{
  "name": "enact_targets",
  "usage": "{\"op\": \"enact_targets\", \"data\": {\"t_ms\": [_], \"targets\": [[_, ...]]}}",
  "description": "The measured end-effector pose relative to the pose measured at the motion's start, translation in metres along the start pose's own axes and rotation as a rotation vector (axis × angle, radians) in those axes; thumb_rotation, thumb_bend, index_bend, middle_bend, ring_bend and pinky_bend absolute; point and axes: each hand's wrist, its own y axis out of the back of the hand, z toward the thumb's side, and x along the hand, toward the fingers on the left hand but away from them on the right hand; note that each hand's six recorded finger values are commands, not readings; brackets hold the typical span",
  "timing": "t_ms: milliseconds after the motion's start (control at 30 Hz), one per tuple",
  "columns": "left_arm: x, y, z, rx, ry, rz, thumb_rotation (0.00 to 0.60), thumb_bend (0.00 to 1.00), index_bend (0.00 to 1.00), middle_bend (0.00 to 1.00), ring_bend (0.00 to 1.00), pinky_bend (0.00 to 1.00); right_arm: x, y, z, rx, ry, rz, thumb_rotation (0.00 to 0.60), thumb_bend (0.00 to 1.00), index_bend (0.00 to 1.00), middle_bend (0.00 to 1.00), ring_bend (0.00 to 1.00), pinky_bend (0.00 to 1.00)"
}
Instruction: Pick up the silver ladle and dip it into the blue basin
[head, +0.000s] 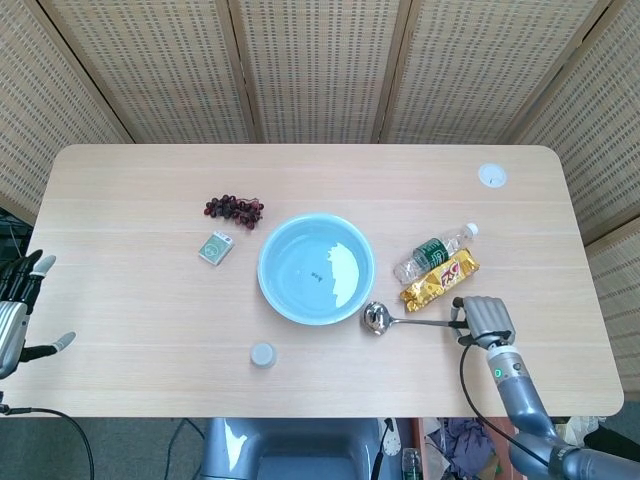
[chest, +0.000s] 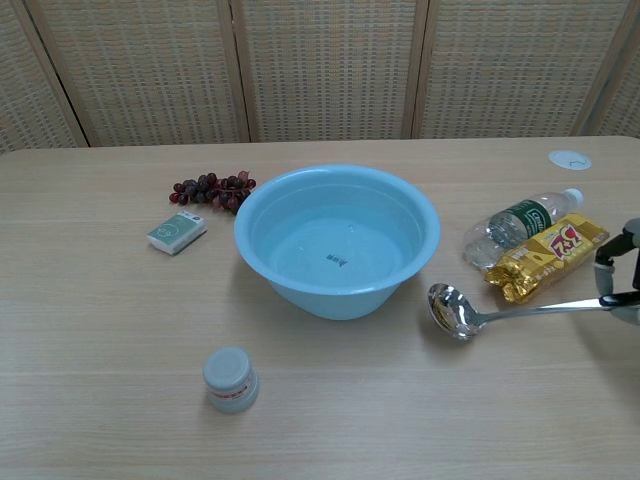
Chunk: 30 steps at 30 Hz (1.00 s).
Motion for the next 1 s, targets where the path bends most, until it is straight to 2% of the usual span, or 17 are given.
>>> {"op": "enact_targets", "data": {"t_ms": [333, 500, 800, 1000], "targets": [[0.001, -0.003, 0.001, 0.011, 0.003, -0.005, 0.6, 0.0, 0.0, 0.0, 0.0, 0.0, 0.019, 0.017, -0.03, 0.044, 0.088, -0.008, 0.6, 0.82, 0.78, 1.0, 0.97, 1.0], [0.001, -0.003, 0.001, 0.013, 0.006, -0.005, 0.6, 0.0, 0.0, 0.0, 0.0, 0.0, 0.03, 0.03, -0.033, 0.074, 0.122, -0.015, 0.6, 0.82, 0.78, 1.0, 0.97, 1.0], [0.003, -0.004, 0.0, 0.017, 0.015, -0.006, 0.6, 0.0, 0.0, 0.0, 0.0, 0.0, 0.043, 0.07, -0.01, 0.125, 0.191, -0.051, 0.6, 0.83, 0.79, 1.0, 0.97, 1.0], [0.007, -0.006, -0.001, 0.018, 0.024, -0.013, 0.6, 0.0, 0.0, 0.0, 0.0, 0.0, 0.044, 0.112, 0.023, 0.178, 0.242, -0.1, 0.6, 0.85, 0.8, 1.0, 0.98, 1.0]]}}
